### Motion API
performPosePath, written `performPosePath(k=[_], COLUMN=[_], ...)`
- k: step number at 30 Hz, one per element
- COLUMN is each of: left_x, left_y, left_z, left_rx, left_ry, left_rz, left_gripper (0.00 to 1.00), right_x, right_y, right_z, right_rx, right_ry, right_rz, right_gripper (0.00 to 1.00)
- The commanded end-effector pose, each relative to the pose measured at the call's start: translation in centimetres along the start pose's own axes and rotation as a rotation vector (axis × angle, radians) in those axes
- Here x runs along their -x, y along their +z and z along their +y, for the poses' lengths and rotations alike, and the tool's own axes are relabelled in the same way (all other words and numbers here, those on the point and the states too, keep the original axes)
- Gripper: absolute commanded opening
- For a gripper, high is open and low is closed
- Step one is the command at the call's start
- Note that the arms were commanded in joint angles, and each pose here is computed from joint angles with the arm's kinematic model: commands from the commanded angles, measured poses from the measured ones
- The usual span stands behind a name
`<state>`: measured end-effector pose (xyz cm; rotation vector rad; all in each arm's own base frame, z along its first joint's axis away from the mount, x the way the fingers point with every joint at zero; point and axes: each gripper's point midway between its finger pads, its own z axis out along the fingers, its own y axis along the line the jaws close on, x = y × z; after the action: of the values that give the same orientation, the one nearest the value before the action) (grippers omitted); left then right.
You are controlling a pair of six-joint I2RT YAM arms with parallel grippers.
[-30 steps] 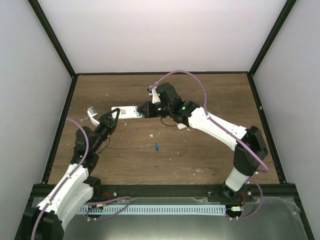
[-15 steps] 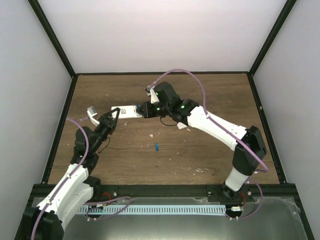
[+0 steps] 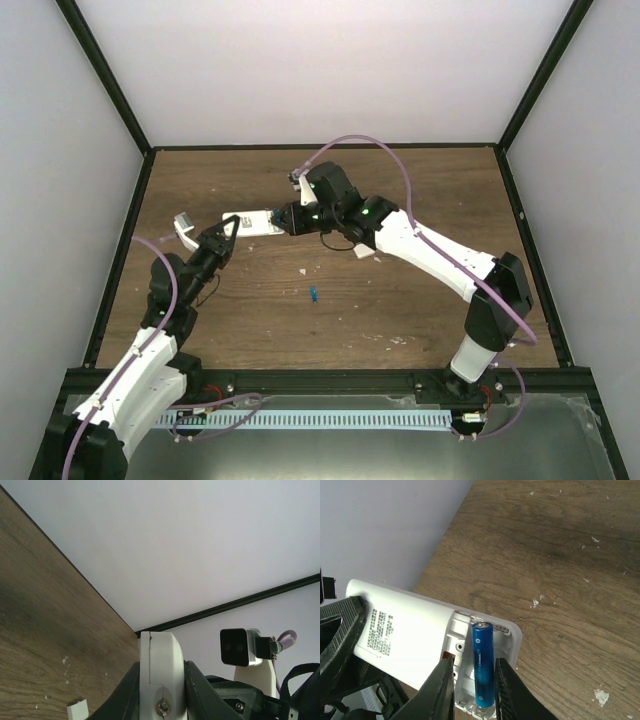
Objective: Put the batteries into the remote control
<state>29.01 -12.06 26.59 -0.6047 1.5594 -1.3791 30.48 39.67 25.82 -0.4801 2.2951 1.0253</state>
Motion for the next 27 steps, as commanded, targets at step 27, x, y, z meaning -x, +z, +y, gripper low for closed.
performPosePath(k=[27], left_x=[1.1], left_y=[-0.4], left_z=[-2.5], left_rx=[-0.076], left_ry=[0.015], left_rz=[-0.049], left_gripper=[0.0], right_x=[3.1], right_y=[-2.7], right_z=[3.6], right_rx=[0.05], right_ry=[-0.111], right_rz=[-0.101], right_gripper=[0.4])
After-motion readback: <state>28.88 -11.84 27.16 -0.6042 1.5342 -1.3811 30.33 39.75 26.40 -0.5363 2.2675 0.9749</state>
